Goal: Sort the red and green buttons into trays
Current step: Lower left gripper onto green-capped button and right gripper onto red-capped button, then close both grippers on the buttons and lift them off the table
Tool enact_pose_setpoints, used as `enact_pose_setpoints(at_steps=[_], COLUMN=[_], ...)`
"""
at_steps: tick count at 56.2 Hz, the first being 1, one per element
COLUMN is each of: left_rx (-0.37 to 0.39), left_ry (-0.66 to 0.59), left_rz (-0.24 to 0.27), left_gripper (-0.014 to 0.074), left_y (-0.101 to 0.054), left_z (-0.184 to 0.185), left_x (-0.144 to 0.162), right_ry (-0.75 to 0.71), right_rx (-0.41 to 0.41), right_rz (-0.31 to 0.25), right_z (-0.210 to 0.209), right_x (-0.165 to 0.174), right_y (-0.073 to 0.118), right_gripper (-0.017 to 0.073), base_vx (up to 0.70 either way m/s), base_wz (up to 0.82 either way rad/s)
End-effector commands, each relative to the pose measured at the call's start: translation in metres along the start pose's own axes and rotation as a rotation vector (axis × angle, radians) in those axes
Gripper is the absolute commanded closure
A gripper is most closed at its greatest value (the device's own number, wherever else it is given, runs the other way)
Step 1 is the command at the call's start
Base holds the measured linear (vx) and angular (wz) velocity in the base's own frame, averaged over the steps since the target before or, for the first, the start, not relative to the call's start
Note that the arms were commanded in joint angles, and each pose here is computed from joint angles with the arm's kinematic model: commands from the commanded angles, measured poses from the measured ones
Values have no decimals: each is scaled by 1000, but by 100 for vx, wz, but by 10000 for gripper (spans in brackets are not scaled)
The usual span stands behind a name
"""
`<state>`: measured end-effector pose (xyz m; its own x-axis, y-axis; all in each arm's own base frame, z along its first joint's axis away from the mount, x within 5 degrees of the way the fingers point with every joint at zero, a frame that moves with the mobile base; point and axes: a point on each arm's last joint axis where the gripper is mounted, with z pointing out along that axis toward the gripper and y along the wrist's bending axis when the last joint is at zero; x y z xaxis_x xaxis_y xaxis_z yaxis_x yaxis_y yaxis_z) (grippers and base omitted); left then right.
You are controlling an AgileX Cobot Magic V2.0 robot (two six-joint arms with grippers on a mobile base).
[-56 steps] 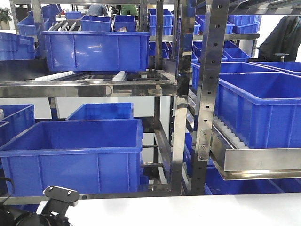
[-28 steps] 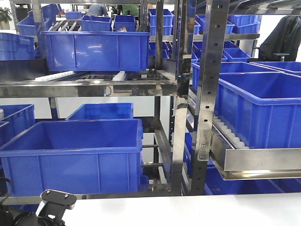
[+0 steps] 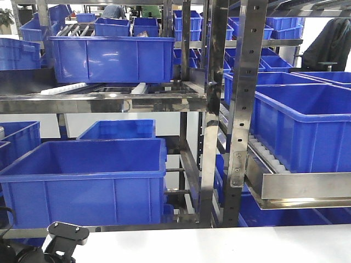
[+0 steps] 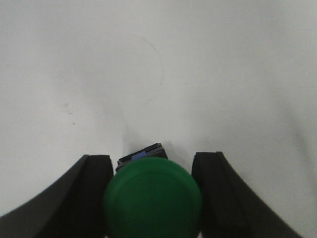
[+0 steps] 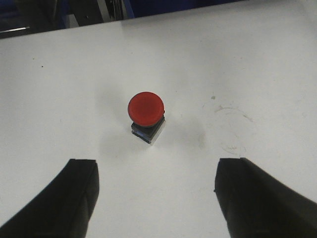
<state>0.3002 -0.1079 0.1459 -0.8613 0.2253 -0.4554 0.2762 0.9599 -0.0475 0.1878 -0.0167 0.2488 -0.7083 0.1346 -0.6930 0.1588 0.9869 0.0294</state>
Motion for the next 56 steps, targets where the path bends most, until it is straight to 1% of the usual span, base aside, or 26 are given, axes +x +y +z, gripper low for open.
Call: enact_pose_setpoints(at_steps=[1, 8, 12, 20, 24, 28, 33, 46, 51, 56], left_rx=[10, 9, 9, 9, 9, 10, 8, 8, 8, 8], left_ry=[-111, -116, -118, -127, -132, -138, -144, -156, -159, -160], left_rz=[-12, -10, -9, -9, -9, -9, 1, 4, 4, 4], left_gripper=[344, 430, 456, 468, 467, 465, 464, 464, 464, 464], left_y=[-2, -2, -2, -2, -2, -2, -2, -2, -2, -2], left_z=[-16, -16, -16, -16, -16, -16, -16, -16, -17, -17], left_x=[-17, -18, -18, -19, -19, -20, -20, -21, -22, -22], right_ry=[-86, -46, 5, 95, 125, 170, 214, 287, 314, 314], right_rx=[-8, -6, -2, 5, 6, 5, 2, -35, -34, -32], right_rz=[-11, -12, -6, 0, -31, -75, -116, -136, -158, -159], right_z=[15, 40, 56, 82, 92, 104, 115, 143, 151, 157], right_x=[-31, -50, -58, -70, -74, -75, -74, -61, -55, -53], right_y=[3, 6, 7, 9, 10, 10, 11, 14, 14, 13], right_gripper=[5, 5, 5, 5, 5, 5, 5, 5, 5, 5], base_vx=[0, 0, 0, 0, 0, 0, 0, 0, 0, 0], base_wz=[0, 0, 0, 0, 0, 0, 0, 0, 0, 0])
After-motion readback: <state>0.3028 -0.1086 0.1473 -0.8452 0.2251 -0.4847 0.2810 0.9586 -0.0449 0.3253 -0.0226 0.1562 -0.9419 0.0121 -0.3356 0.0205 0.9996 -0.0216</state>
